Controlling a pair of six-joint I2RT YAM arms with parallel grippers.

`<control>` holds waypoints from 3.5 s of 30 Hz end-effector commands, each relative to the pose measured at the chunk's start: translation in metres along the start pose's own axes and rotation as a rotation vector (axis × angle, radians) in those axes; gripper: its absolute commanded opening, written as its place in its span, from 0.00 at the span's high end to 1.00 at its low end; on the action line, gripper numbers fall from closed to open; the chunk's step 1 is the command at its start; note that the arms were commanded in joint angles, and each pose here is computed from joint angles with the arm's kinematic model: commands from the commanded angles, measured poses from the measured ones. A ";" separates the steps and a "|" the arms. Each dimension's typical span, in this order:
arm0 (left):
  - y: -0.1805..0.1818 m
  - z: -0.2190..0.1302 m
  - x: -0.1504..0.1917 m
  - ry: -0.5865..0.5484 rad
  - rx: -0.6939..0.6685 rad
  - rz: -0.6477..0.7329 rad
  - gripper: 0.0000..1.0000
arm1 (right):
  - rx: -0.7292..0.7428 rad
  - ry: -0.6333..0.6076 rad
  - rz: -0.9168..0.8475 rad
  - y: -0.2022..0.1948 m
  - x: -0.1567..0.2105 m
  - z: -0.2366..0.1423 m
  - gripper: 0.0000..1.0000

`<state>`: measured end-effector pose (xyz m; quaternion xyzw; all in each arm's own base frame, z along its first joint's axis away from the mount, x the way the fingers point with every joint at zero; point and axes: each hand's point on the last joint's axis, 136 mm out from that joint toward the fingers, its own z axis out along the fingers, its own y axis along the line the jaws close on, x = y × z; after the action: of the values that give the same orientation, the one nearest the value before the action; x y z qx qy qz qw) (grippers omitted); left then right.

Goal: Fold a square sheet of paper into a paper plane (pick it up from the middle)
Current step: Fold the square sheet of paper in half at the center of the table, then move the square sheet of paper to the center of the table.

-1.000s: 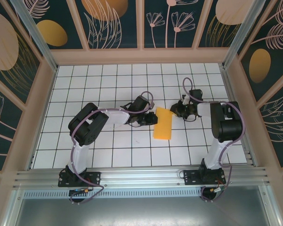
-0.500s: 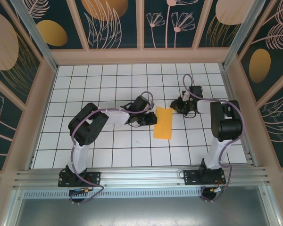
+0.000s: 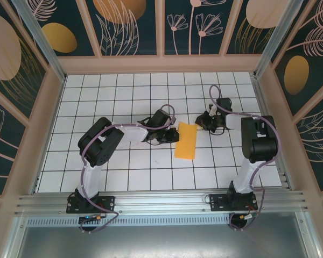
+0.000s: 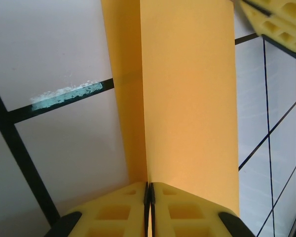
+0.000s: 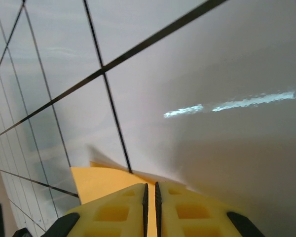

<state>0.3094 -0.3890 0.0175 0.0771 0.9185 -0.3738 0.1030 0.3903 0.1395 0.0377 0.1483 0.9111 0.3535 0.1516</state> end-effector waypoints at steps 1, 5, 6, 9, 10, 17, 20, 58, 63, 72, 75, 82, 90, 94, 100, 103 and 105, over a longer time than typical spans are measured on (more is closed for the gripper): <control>0.005 0.004 0.008 0.034 -0.027 0.003 0.87 | -0.012 -0.034 -0.050 0.018 0.001 -0.022 0.84; 0.003 0.003 0.006 0.030 -0.022 0.007 0.87 | -0.044 -0.005 -0.063 0.024 0.034 -0.030 0.83; 0.002 0.003 0.006 0.030 -0.020 0.008 0.87 | -0.054 0.009 -0.070 0.026 0.045 -0.031 0.82; 0.001 0.002 0.006 0.030 -0.016 0.010 0.87 | -0.048 0.050 -0.069 0.022 0.077 -0.033 0.82; 0.001 0.002 0.006 0.030 -0.017 0.010 0.87 | -0.042 0.043 -0.059 0.018 0.084 -0.034 0.82; -0.001 0.001 0.007 0.032 -0.010 0.015 0.87 | -0.115 0.118 -0.041 0.013 0.131 -0.034 0.81; -0.001 0.002 0.006 0.033 -0.005 0.017 0.87 | -0.115 0.177 -0.052 0.008 0.148 -0.026 0.81; -0.004 0.004 0.005 0.035 0.007 0.016 0.87 | -0.029 0.191 -0.077 -0.005 0.173 -0.039 0.79; -0.006 0.004 0.004 0.034 0.014 0.012 0.87 | 0.040 0.225 -0.052 -0.031 0.186 -0.031 0.79; -0.012 0.002 0.000 0.030 0.018 0.021 0.85 | 0.015 0.184 -0.089 -0.013 0.170 -0.037 0.79; -0.015 -0.001 -0.002 0.019 0.030 0.021 0.85 | 0.000 0.164 -0.113 -0.002 0.163 -0.042 0.79; -0.016 -0.001 -0.001 0.019 0.043 0.013 0.85 | -0.038 0.228 -0.057 -0.020 0.190 -0.032 0.79; -0.021 -0.001 -0.003 0.018 0.064 0.014 0.78 | 0.017 0.156 -0.077 -0.024 0.178 -0.040 0.79; -0.030 -0.003 -0.004 0.018 0.098 0.020 0.70 | 0.051 0.038 -0.069 -0.022 0.151 -0.056 0.76; -0.038 -0.001 -0.007 0.022 0.138 0.022 0.71 | 0.096 -0.020 -0.014 -0.033 0.136 -0.066 0.76; -0.040 -0.002 -0.009 0.014 0.139 0.023 0.81 | 0.068 -0.013 -0.019 -0.026 0.137 -0.068 0.75; -0.040 -0.003 -0.010 0.006 0.135 0.020 0.88 | 0.055 -0.016 -0.040 -0.020 0.137 -0.069 0.73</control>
<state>0.3074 -0.4064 0.0381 0.0867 0.8996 -0.4185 0.0897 0.2317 0.1332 0.0362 0.1410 0.9248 0.3195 0.1508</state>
